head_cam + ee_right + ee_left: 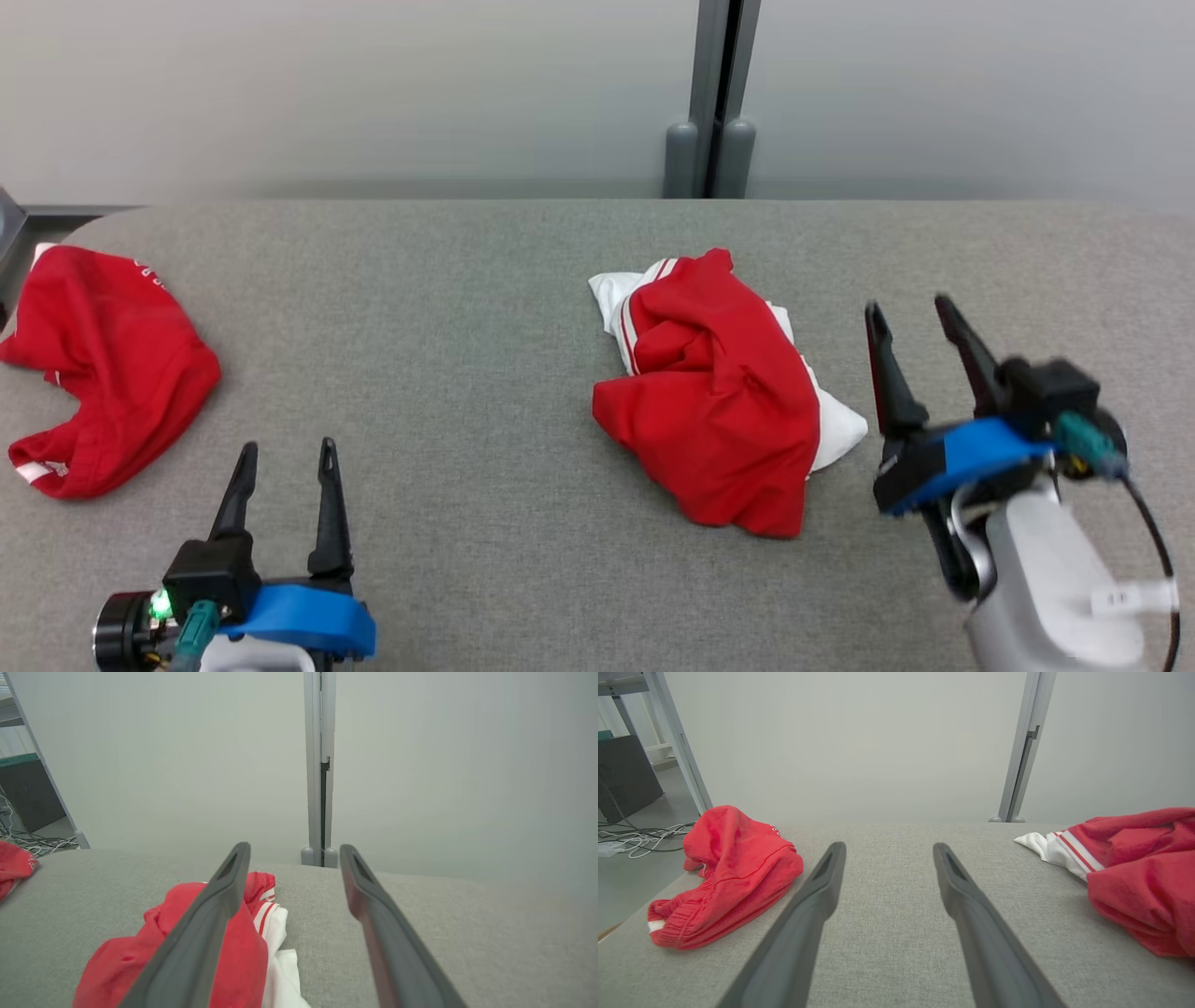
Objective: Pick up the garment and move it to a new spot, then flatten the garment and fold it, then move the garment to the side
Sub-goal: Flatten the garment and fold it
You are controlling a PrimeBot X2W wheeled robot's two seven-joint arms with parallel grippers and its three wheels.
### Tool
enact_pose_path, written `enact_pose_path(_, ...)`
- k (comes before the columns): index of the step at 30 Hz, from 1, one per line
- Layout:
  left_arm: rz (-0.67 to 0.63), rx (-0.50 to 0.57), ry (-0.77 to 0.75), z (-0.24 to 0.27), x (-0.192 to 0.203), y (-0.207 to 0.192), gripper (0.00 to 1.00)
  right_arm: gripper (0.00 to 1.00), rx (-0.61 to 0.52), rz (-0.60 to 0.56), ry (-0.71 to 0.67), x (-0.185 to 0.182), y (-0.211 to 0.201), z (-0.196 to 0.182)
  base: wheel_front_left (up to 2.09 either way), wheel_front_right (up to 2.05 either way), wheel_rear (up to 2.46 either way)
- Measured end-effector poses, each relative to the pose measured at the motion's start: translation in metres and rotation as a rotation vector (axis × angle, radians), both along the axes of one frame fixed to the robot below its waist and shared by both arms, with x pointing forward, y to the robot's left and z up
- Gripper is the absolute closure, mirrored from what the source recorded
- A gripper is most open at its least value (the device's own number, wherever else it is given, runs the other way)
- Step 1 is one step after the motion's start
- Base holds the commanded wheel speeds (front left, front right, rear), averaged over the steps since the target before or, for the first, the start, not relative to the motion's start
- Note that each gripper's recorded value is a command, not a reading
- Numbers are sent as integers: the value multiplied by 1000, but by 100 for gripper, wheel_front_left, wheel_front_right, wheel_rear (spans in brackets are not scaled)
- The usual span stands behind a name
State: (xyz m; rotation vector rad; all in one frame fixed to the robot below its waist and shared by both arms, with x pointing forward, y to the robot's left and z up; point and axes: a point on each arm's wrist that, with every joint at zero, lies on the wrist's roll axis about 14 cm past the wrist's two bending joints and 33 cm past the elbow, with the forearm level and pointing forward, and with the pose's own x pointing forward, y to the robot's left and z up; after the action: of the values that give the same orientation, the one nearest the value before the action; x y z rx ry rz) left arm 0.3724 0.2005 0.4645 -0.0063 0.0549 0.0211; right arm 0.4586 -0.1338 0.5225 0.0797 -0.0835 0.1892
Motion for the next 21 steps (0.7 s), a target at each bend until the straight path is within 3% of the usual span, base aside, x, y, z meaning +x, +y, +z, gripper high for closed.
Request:
enact_pose_path(4, 6, -1, -3, 1, 7, 1, 0, 0, -47, 17, 44, 28, 2, -5, 0, 0, 0)
enact_pose_path(9, 19, -5, 9, -4, 12, 5, 0, 0, -111, 30, 221, 40, -2, -54, 0, 0, 0)
enact_pose_path(14, 40, -4, 24, -8, 12, 11, 0, 0, -145, 72, 413, 25, 8, -110, 0, 0, 0)
enact_pose_path(21, 43, -4, 21, -7, 11, 12, 0, 0, -175, 126, 563, -5, 22, -150, 0, 0, 0)
